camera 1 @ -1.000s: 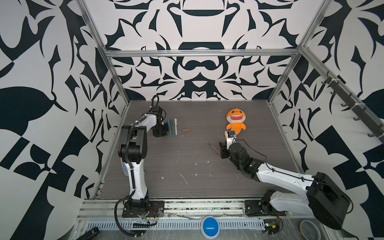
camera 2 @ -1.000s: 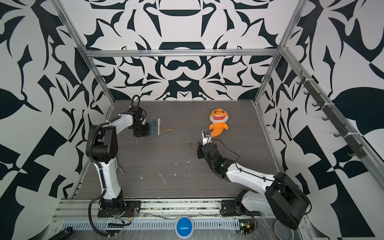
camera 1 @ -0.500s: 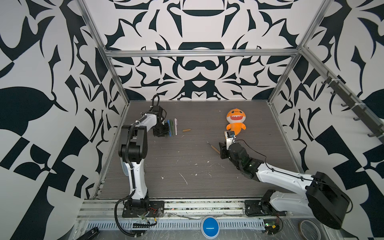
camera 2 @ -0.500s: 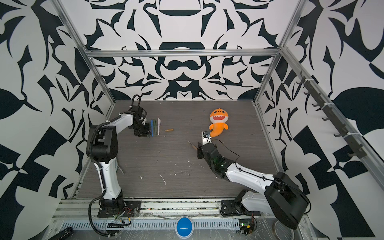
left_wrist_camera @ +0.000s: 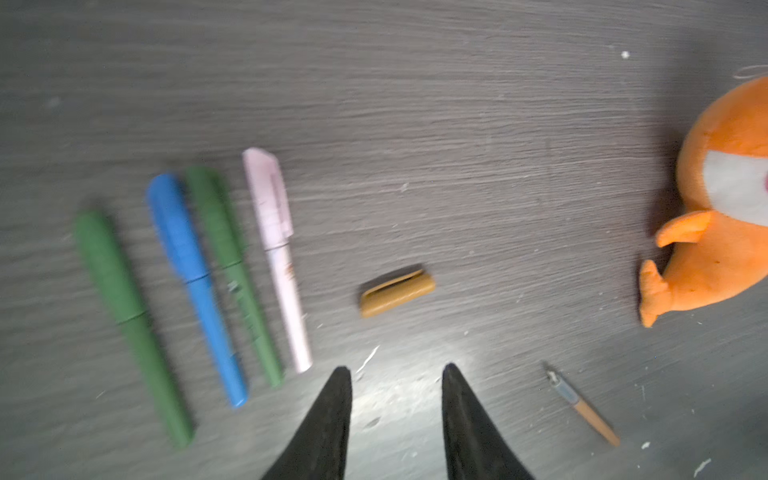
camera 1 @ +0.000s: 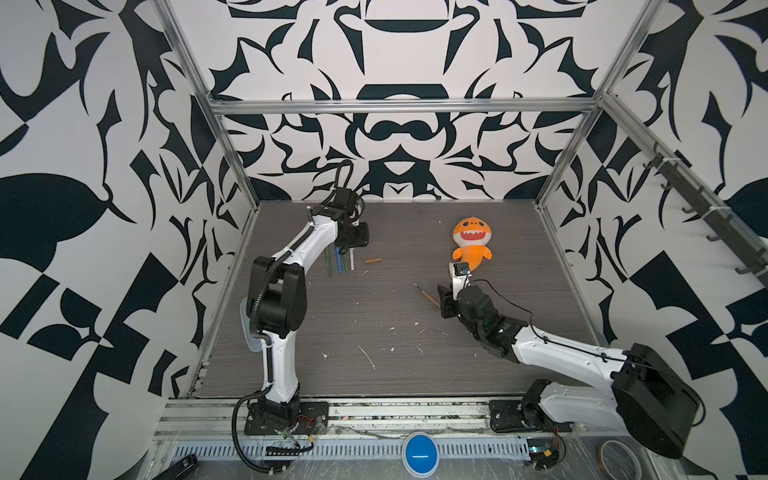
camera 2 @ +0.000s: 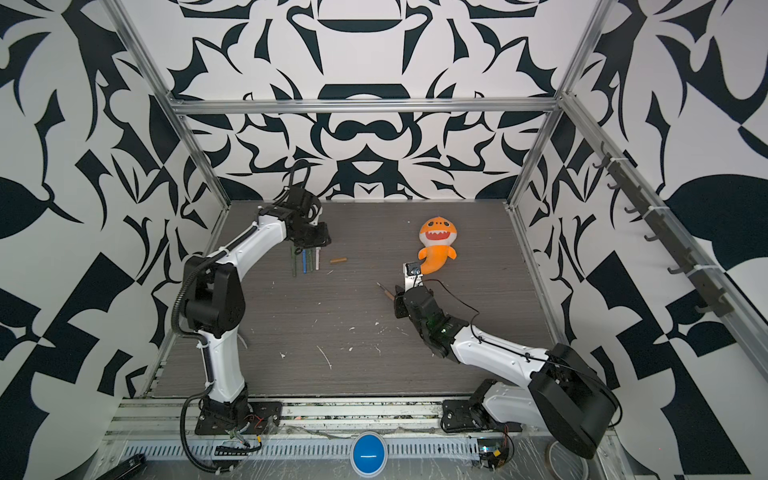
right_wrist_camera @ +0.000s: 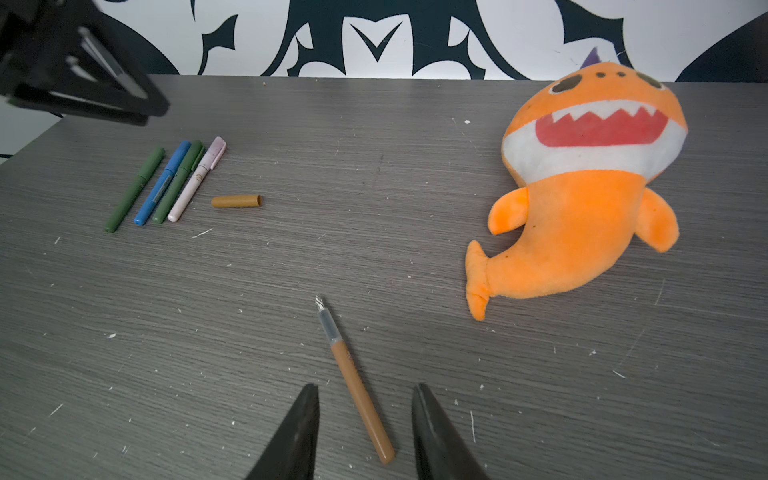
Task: Insert the pens into the pen caps
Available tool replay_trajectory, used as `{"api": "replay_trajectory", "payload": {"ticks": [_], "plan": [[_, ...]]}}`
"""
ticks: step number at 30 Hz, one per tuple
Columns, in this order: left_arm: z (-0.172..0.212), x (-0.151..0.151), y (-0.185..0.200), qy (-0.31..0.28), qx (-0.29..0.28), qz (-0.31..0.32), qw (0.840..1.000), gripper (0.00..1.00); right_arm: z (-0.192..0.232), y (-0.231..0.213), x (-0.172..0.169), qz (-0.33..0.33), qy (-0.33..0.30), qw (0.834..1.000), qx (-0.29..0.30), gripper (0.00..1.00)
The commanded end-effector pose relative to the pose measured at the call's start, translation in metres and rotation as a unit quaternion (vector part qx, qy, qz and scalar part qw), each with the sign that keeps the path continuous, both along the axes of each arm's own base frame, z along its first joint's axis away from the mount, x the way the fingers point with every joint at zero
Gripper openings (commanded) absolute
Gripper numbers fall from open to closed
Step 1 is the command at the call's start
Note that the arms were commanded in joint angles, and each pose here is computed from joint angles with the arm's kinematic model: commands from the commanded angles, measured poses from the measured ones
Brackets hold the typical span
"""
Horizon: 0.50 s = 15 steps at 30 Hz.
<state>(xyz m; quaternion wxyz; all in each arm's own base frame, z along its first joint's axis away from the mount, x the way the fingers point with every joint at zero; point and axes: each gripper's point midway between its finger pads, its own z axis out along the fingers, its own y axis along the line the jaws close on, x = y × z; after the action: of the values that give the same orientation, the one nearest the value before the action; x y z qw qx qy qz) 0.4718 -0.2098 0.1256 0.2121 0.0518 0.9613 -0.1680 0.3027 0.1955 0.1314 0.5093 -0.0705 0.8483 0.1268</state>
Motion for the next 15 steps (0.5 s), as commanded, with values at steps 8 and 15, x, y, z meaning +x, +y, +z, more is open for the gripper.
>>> {"api": "replay_trajectory", "payload": {"ticks": [8, 15], "plan": [[-0.065, 0.016, -0.035, 0.053, 0.022, -0.055, 0.997, 0.40, 0.019, 0.008, 0.007, 0.003, -0.016, 1.000, 0.013, 0.46], [-0.088, 0.011, -0.031, 0.070, 0.042, -0.069, 0.994, 0.41, 0.017, 0.009, 0.008, 0.006, -0.013, 1.000, 0.011, 0.48]]}}
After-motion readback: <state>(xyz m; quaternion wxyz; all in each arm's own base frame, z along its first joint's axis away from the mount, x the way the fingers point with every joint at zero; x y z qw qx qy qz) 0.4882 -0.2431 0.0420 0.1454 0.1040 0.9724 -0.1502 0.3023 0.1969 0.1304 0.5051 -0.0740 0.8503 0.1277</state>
